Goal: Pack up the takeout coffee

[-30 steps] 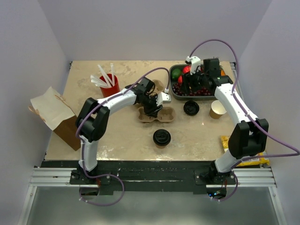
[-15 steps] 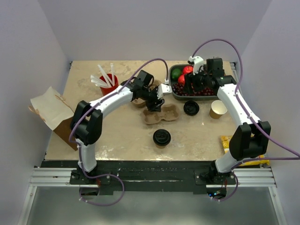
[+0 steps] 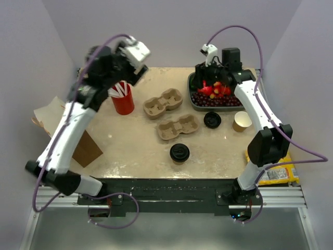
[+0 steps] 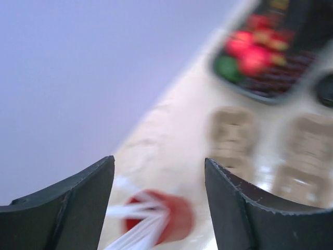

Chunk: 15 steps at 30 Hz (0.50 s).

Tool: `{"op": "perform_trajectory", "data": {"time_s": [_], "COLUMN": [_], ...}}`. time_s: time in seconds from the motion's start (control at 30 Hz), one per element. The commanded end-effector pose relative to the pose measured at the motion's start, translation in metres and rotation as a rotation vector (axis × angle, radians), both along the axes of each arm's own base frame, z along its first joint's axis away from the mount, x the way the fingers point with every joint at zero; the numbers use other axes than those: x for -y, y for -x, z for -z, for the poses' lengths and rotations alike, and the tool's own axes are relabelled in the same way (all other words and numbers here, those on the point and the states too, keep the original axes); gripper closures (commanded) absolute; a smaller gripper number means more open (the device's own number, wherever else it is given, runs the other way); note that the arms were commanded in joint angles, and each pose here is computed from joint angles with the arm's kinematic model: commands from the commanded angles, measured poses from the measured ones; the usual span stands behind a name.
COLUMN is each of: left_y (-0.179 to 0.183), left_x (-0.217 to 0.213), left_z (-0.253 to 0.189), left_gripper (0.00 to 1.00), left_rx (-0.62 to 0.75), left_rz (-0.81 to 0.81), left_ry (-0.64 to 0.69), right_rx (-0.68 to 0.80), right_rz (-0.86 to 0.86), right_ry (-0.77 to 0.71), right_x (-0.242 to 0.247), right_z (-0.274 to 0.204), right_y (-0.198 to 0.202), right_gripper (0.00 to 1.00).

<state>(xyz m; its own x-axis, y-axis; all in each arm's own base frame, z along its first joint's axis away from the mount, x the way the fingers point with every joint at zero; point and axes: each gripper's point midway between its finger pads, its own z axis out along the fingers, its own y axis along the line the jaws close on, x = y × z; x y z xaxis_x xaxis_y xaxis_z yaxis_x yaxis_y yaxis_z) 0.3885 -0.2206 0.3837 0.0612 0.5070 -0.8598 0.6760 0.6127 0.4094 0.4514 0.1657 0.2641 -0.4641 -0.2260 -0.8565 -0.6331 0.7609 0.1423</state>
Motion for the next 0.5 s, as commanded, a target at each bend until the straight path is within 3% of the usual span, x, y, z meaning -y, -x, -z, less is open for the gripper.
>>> {"op": "perform_trajectory", "data": {"time_s": [0.0,0.03,0.13,0.33,0.47], "left_y": [0.011,0.013,0.038,0.095,0.134], "left_x": [-0.143,-0.184,-0.24,-0.285,-0.299], "left_z": [-0.096,-0.104,-0.12,-0.107,-0.147], "left_gripper": [0.23,0.22,0.19,0.16,0.12], "left_rx": [0.239,0.261,0.315,0.273,0.42], "left_rz": [-0.502,-0.622,-0.787,-0.997,-1.06], "left_ry": [0.018,0.024,0.029,0.086,0.18], "right_rx": [0.155,0.167,0.135,0.067,0.074], "right_rz": [-0.176,-0.235,-0.325,-0.529,-0.563], "right_ry": [-0.13,-0.149,-0.227,-0.278,-0.371], "right_x": [-0.088,-0.115,-0.164,-0.254,-0.312], "right_z": [-0.084,-0.094,-0.11,-0.098,-0.123], "right_y": [0.031,0.05,0.083,0.147,0.171], "right_gripper": [0.34,0.33,0.29,0.28,0.27]}}
